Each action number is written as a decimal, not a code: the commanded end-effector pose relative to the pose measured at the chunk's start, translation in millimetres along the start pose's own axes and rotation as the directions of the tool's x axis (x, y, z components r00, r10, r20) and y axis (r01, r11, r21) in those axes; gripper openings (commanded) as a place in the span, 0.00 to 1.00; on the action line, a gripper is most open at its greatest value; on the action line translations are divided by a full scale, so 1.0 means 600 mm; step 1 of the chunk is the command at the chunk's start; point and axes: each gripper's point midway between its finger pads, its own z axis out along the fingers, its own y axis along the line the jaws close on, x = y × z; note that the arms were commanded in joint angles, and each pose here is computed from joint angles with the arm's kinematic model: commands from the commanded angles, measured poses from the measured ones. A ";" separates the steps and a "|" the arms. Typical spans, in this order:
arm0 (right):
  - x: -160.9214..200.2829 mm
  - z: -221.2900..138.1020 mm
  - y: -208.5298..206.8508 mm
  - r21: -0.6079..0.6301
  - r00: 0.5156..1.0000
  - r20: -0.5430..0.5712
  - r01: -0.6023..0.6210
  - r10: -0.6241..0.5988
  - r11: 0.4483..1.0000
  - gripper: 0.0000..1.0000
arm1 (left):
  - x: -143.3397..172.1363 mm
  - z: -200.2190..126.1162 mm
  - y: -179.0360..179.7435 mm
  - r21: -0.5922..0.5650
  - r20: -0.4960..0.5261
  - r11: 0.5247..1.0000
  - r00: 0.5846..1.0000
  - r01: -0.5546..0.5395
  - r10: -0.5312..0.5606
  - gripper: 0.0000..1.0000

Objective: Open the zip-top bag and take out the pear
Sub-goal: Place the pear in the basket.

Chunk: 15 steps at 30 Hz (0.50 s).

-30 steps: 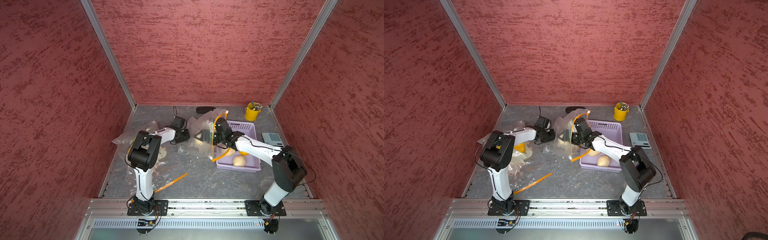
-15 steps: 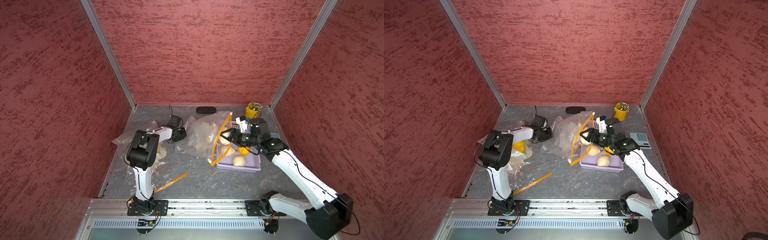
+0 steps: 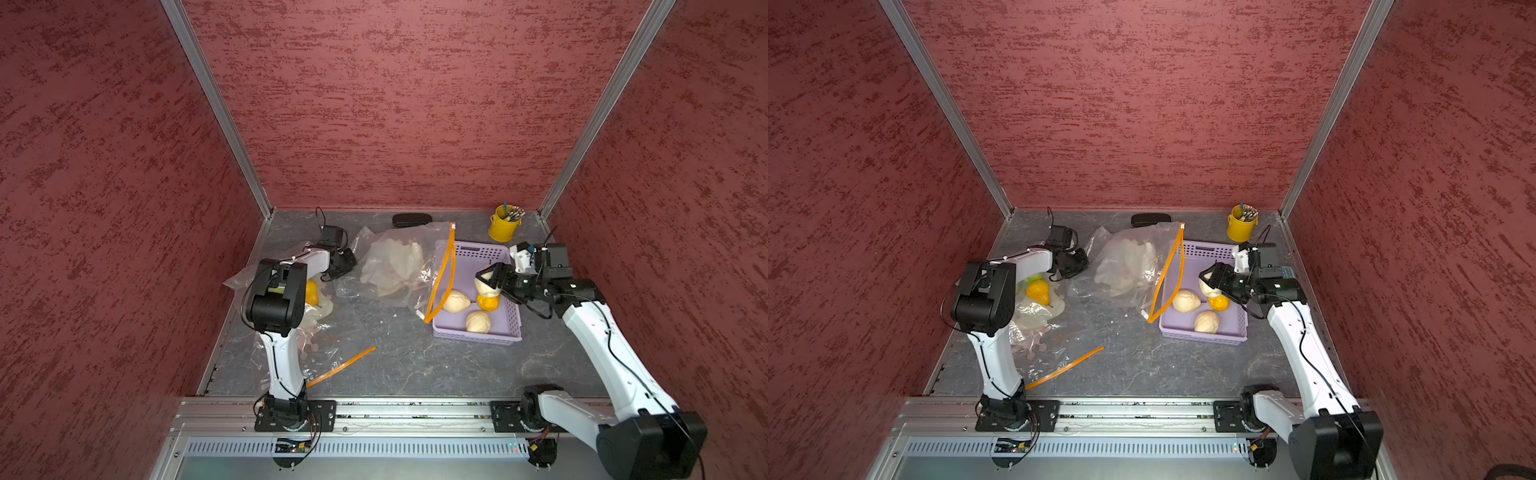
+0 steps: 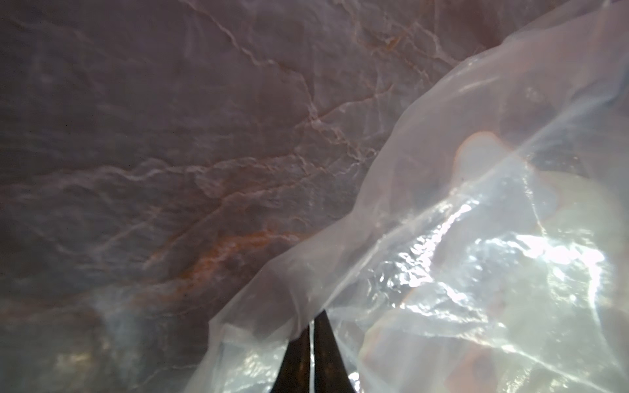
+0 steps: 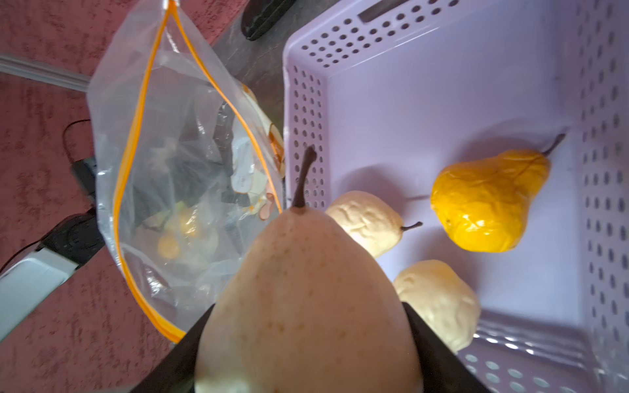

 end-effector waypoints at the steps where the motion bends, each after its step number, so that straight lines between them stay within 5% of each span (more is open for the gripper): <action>1: -0.028 0.028 -0.043 0.111 0.999 0.031 0.015 -0.019 0.994 0.66 | -0.016 -0.011 -0.020 0.000 0.032 0.999 0.999 -0.035 0.035 0.08; 5: -0.048 0.065 -0.046 0.091 1.000 0.027 0.009 -0.011 0.996 0.72 | -0.034 -0.051 -0.072 0.126 0.083 0.991 0.996 -0.042 0.032 0.21; 9: -0.061 0.055 -0.022 0.049 0.998 0.043 0.051 -0.054 0.997 0.90 | -0.049 -0.141 -0.141 0.238 0.172 0.967 0.984 -0.094 0.054 0.61; 15: -0.066 0.009 0.002 0.051 0.989 0.085 0.115 -0.119 0.992 0.99 | -0.068 -0.304 -0.220 0.367 0.331 0.908 0.941 -0.203 0.076 0.77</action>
